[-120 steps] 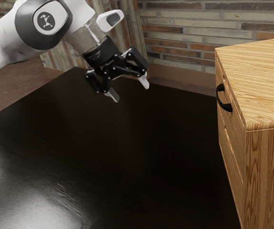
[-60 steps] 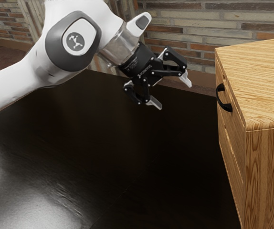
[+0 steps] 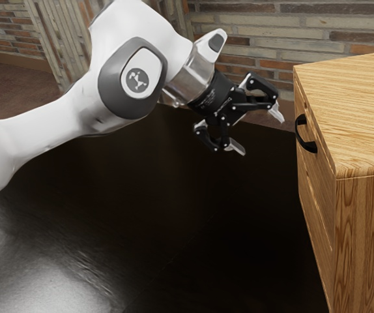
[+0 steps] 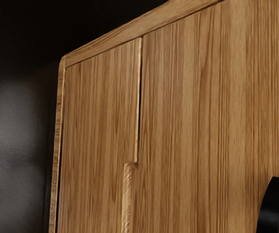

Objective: Pull the drawer handle with one arm to open the drawer

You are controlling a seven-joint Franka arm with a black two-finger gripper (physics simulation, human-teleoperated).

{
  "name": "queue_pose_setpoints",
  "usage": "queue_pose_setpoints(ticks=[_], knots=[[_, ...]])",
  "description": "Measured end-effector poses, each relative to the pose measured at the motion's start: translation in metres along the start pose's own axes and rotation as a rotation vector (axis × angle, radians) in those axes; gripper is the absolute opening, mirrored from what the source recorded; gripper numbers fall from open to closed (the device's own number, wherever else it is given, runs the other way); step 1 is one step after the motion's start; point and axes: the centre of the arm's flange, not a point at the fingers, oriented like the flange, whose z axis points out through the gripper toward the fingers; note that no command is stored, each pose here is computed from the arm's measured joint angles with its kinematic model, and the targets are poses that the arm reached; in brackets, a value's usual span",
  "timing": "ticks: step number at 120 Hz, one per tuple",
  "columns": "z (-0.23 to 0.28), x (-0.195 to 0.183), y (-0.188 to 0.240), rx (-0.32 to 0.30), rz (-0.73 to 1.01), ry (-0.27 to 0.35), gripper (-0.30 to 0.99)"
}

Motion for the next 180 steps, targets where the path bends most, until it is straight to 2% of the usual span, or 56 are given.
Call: queue_pose_setpoints(ticks=[38, 89, 180], knots=[[0.02, -0.014, 0.021, -0.023, 0.008, -0.008, 0.69], [0.039, -0.013, 0.011, 0.003, -0.024, -0.021, 0.69], [-0.006, -0.016, -0.03, 0.022, -0.063, 0.002, 0.69]])
